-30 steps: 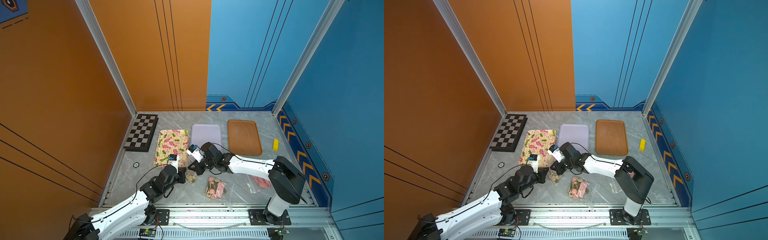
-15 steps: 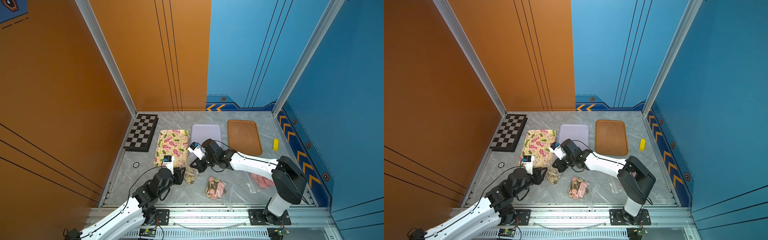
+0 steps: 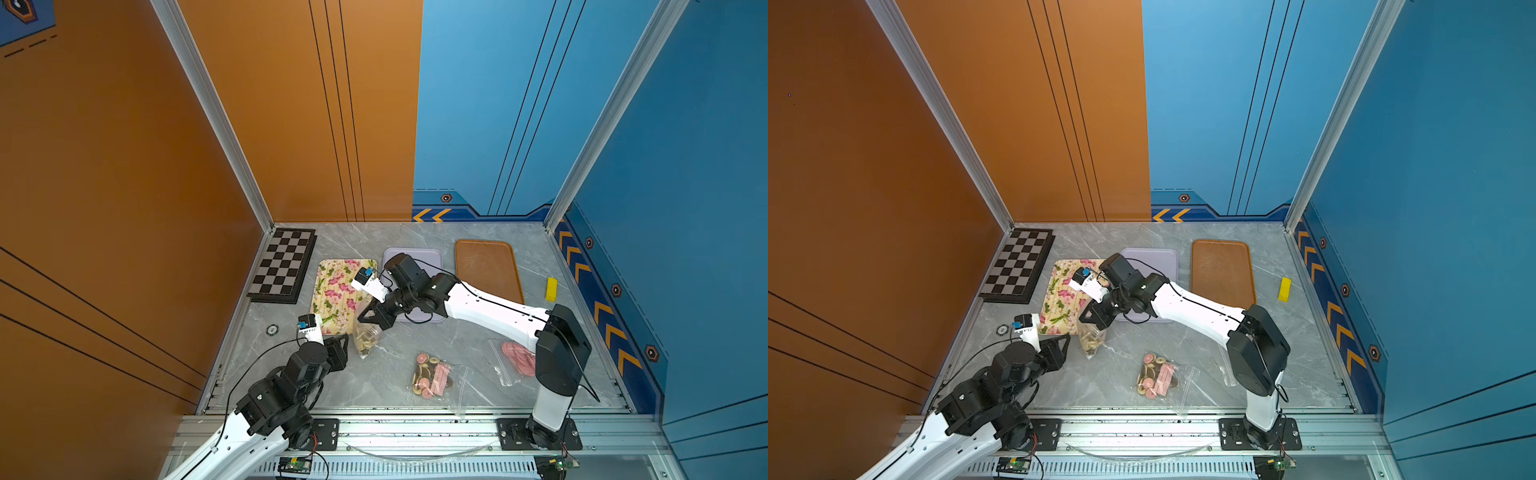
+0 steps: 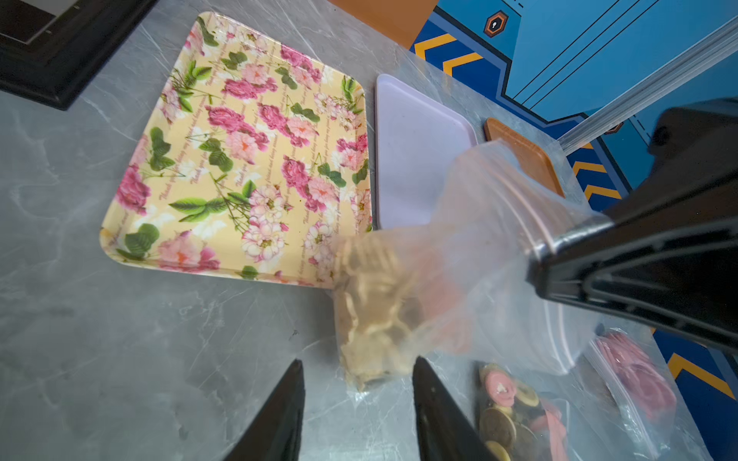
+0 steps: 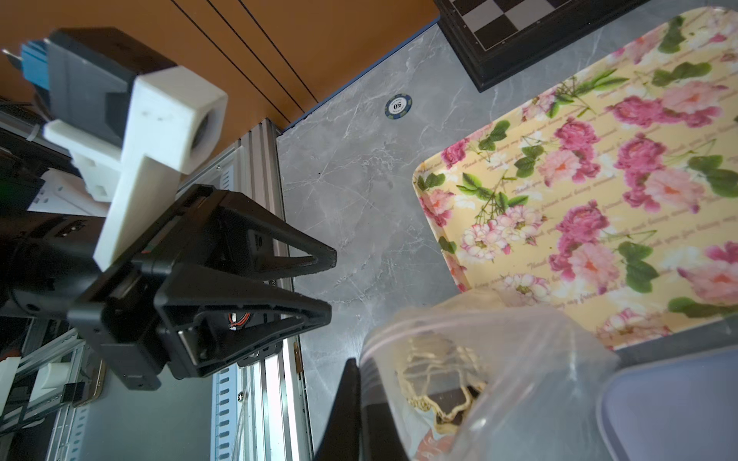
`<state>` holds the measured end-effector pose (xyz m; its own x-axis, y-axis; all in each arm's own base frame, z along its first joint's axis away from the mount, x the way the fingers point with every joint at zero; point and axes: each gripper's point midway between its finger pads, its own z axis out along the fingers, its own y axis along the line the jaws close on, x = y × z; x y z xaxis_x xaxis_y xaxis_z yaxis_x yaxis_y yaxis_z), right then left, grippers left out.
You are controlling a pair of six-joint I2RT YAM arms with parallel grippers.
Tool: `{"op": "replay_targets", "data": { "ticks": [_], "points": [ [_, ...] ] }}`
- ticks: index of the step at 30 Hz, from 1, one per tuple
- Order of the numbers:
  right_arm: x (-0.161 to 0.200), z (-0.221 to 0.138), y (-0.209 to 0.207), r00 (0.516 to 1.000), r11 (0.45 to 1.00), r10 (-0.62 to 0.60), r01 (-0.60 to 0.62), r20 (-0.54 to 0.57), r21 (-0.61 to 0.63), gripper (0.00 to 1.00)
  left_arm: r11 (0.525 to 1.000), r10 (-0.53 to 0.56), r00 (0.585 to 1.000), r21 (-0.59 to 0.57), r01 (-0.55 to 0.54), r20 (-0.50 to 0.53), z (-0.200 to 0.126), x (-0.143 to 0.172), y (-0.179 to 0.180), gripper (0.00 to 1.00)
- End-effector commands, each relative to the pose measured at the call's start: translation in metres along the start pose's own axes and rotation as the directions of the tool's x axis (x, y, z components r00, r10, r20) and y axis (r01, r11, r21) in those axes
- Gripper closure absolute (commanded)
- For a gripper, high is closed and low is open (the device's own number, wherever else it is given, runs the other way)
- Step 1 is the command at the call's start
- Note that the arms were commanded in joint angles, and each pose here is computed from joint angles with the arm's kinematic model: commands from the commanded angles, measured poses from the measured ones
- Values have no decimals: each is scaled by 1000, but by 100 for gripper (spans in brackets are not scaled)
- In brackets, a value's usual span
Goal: Pour cookies out of the ziploc bag
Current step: Pick up the ziploc bag from the center of the board, then place the ziploc bag on the tray.
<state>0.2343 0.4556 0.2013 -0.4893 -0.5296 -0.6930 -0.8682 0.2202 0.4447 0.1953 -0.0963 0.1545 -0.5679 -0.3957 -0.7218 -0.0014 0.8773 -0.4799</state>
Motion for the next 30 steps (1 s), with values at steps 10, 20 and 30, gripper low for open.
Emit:
{"op": "replay_targets", "data": {
  "ticks": [10, 20, 30],
  "points": [
    [-42, 61, -19, 999, 977, 4, -15, -54, -211, 100, 990, 40, 998, -138, -34, 41, -23, -20, 24, 54],
    [-48, 58, -122, 990, 975, 144, -142, -3, -172, 100, 983, 89, 996, -163, -89, -8, -6, -17, 21, 54],
    [-53, 54, -198, 975, 971, 209, -199, 70, -134, 100, 983, 80, 991, -157, -97, -111, 44, -8, 15, 58]
  ]
}}
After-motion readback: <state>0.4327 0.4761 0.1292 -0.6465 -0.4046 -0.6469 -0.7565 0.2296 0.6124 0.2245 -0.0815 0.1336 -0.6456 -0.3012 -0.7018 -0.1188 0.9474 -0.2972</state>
